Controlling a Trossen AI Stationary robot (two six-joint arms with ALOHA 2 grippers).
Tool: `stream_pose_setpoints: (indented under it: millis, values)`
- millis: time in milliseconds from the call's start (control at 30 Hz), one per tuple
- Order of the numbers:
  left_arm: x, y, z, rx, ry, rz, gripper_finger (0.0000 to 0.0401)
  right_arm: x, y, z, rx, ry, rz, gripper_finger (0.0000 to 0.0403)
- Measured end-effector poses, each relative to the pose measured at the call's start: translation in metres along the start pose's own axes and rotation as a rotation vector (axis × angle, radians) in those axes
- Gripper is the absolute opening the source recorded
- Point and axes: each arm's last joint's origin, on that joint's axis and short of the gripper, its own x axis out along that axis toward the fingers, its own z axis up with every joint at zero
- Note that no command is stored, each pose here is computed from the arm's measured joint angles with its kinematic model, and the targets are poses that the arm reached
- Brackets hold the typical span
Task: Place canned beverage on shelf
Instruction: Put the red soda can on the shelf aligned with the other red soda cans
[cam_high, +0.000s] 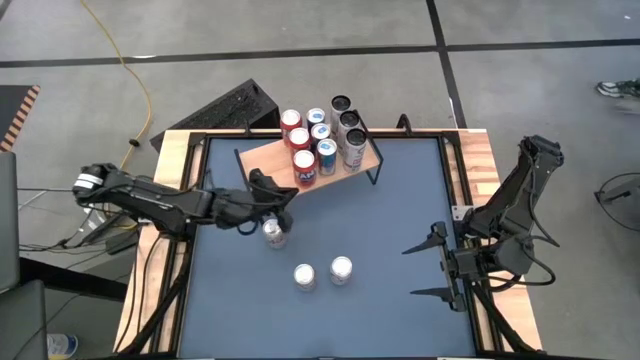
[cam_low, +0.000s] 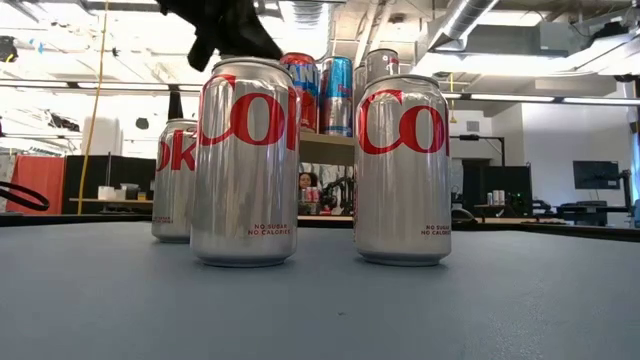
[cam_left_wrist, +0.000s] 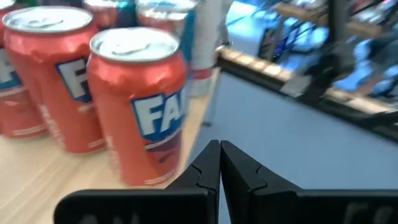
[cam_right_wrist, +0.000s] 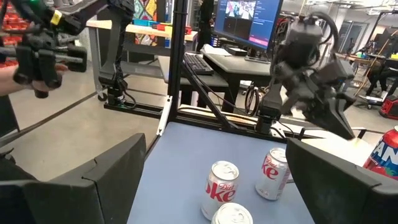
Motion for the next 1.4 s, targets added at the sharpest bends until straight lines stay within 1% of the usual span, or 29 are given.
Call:
stream_pose_setpoints:
  millis: [67, 233, 433, 633, 867, 1033, 1300, 1400]
  values:
    - [0.007, 0.001, -0.005, 0.009, 0.017, 0.044, 0.0000, 0.000, 0.000, 0.000, 0.015, 0.000, 0.000, 0.0380]
    - [0.022, 0.005, -0.014, -0.001, 0.055, 0.092, 0.0000, 0.000, 0.000, 0.000, 0.021, 0.000, 0.000, 0.0380]
    - [0.024, 0.008, -0.016, 0.005, 0.062, 0.132, 0.0000, 0.000, 0.000, 0.000, 0.020, 0.001, 0.000, 0.0380]
    - [0.027, 0.010, -0.016, -0.010, 0.065, 0.124, 0.0000, 0.000, 0.000, 0.000, 0.012, 0.003, 0.000, 0.0380]
    - [0.030, 0.015, -0.014, -0.016, 0.057, 0.140, 0.0000, 0.000, 0.000, -0.001, 0.008, 0.005, 0.000, 0.0380]
    - [0.032, 0.017, -0.013, -0.022, 0.063, 0.124, 0.0000, 0.000, 0.000, -0.001, 0.008, 0.005, 0.000, 0.0380]
    - [0.036, 0.022, -0.009, -0.029, 0.042, 0.140, 0.0000, 0.000, 0.000, -0.001, 0.008, 0.005, 0.000, 0.0380]
    - [0.038, 0.023, -0.007, -0.039, 0.039, 0.122, 0.0000, 0.000, 0.000, -0.001, 0.008, 0.005, 0.000, 0.0380]
